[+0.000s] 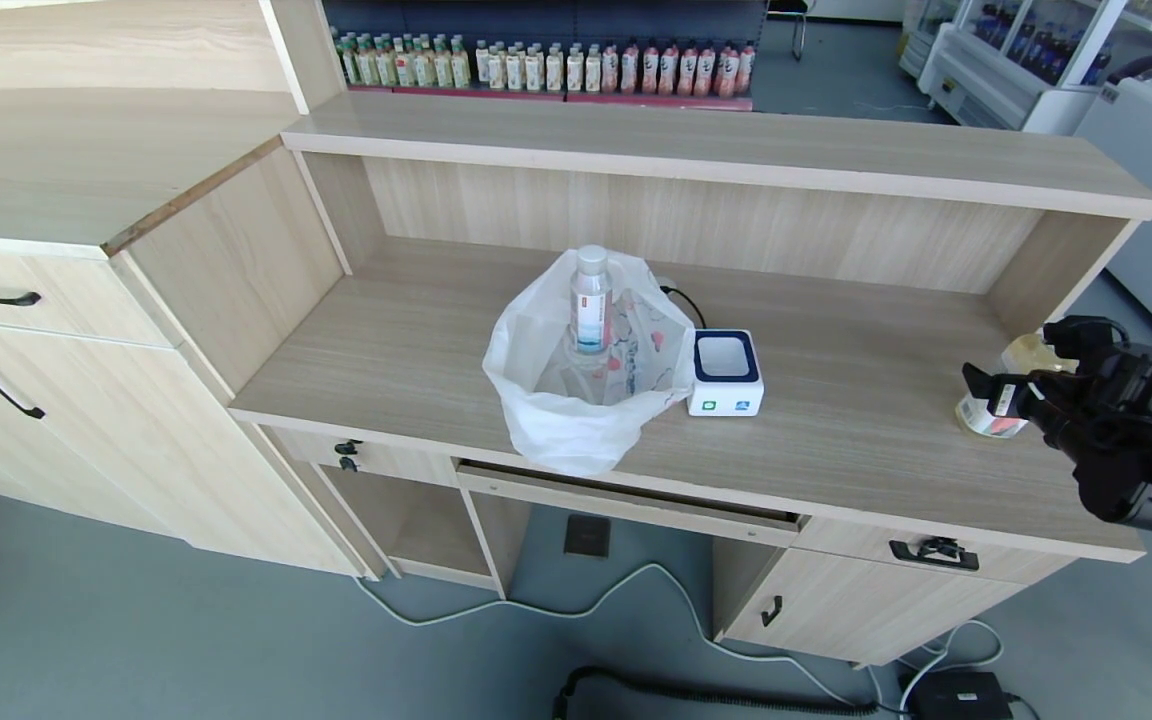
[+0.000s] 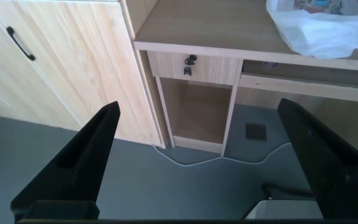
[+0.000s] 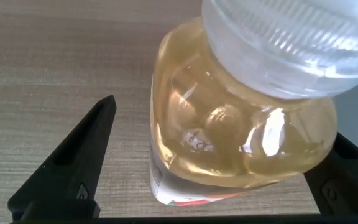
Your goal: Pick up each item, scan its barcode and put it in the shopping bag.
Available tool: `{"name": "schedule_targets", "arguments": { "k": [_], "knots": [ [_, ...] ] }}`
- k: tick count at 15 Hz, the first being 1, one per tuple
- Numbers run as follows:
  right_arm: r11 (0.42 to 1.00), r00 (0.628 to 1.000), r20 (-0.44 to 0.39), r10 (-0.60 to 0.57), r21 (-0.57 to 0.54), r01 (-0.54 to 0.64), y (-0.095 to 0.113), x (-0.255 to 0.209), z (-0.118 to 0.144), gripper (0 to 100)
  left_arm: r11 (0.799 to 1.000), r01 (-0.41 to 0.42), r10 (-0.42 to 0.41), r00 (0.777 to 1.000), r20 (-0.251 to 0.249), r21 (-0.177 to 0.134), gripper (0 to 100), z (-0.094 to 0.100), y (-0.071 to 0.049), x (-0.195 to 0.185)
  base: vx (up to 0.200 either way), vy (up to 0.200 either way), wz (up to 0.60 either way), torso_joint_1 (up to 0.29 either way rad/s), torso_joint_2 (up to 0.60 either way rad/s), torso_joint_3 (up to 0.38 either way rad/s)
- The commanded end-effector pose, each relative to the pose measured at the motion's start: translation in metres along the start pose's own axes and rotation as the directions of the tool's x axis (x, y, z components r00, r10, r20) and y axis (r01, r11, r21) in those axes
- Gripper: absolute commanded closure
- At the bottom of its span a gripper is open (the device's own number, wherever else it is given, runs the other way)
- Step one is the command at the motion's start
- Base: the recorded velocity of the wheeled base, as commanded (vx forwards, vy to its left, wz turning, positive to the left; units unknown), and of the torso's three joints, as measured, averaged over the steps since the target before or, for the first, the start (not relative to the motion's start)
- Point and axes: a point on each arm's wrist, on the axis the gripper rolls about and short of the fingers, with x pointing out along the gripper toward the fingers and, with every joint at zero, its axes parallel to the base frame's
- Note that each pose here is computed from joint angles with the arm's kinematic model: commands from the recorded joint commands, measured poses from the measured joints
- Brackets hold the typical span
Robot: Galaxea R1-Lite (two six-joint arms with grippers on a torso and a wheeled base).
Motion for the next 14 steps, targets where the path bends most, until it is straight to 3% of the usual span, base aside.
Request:
{"name": "schedule_targets", "arguments": {
  "k": [1, 9, 10, 14],
  "knots": [
    [1.000, 1.000, -0.003, 0.001, -0.002, -0.001, 0.0004, 0.0030, -0.0039, 0, 1.000, 0.000, 0.000, 1.000, 0.001, 0.000, 0, -0.0001, 0.0000, 0.0000, 0.000, 0.000, 0.00, 0.000, 0.00, 0.000],
    [1.000, 1.000, 0.007, -0.005, -0.002, 0.005, -0.0020, 0.0068, -0.0041, 0, 1.000, 0.000, 0.000, 1.000, 0.001, 0.000, 0, -0.0001, 0.0000, 0.0000, 0.000, 0.000, 0.00, 0.000, 0.00, 0.000],
    [1.000, 1.000, 0.007, -0.005, -0.002, 0.005, -0.0020, 0.0068, -0.0041, 100, 1.000, 0.000, 0.000, 1.000, 0.001, 0.000, 0, -0.0001, 0.0000, 0.0000, 0.000, 0.000, 0.00, 0.000, 0.00, 0.000],
    [1.000, 1.000, 0.010, -0.009, -0.001, 0.009, -0.0027, 0.0067, -0.0046, 100, 1.000, 0.000, 0.000, 1.000, 0.001, 0.000, 0, -0.0001, 0.0000, 0.0000, 0.000, 0.000, 0.00, 0.000, 0.00, 0.000]
  ]
}}
